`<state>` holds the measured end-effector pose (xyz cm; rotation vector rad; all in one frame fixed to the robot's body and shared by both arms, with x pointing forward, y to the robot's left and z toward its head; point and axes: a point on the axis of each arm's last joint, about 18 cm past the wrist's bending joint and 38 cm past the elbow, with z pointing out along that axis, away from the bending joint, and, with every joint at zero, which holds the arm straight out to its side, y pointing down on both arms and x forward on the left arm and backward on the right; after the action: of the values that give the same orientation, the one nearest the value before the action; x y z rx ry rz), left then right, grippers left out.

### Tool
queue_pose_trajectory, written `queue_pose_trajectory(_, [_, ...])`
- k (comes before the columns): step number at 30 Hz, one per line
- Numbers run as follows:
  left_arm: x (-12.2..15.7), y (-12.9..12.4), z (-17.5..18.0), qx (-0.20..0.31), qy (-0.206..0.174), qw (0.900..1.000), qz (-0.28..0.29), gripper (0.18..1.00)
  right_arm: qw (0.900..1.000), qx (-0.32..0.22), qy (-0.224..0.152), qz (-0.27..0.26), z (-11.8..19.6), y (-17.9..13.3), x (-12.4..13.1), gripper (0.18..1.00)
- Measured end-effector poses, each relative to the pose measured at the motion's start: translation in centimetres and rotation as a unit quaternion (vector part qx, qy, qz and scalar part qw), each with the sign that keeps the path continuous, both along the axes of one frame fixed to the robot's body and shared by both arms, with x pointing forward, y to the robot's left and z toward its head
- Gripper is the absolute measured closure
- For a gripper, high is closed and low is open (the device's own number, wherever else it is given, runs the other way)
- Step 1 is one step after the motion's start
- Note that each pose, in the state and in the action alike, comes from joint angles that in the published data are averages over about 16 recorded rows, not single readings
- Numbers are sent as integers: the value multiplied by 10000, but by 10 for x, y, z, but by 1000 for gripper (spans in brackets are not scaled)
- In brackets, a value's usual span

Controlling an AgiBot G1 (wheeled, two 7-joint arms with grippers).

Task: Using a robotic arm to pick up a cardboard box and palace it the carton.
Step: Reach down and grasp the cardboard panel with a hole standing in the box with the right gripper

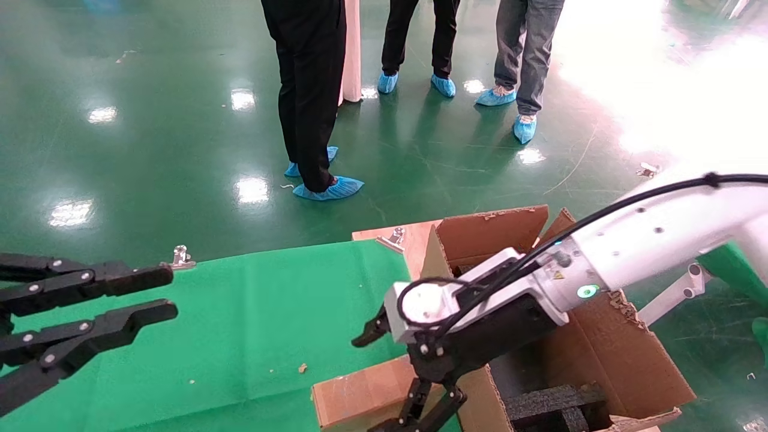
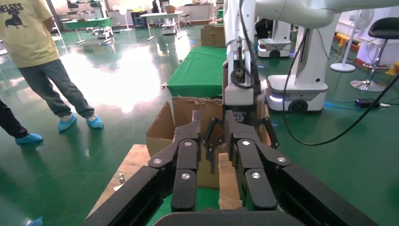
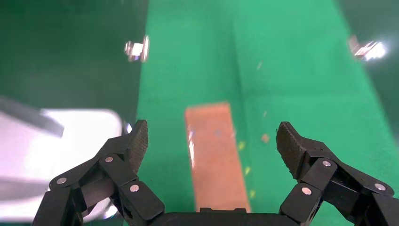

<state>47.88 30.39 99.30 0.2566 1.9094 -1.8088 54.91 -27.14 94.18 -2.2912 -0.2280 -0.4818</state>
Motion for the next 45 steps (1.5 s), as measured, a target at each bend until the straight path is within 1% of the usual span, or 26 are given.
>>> queue_pose_trajectory(2, [0,0,0,0,0,10000,0,821,9998,-181,24,7,-3,3,4,178])
queue_pose_trajectory(8, [0,0,0,0,0,10000,0,907,9975,-698,16,64,-7,10,17,178])
queue_pose_trajectory(15, [0,0,0,0,0,10000,0,966,9917,-1278,-62,161,-10,17,30,178])
queue_pose_trajectory(21, [0,0,0,0,0,10000,0,989,9844,-1729,-145,278,-12,24,39,178])
queue_pose_trajectory(29, [0,0,0,-1,1,10000,1,991,9758,-2136,-243,411,-13,31,46,178])
queue_pose_trajectory(36, [0,0,0,-2,2,10000,2,972,9731,-2241,-283,447,-13,33,48,178])
queue_pose_trajectory(42, [0,0,0,-2,2,10000,2,927,9737,-2217,-279,442,-13,33,48,186])
queue_pose_trajectory(45, [0,0,0,-2,2,10000,2,883,9742,-2198,-273,439,-13,32,48,193])
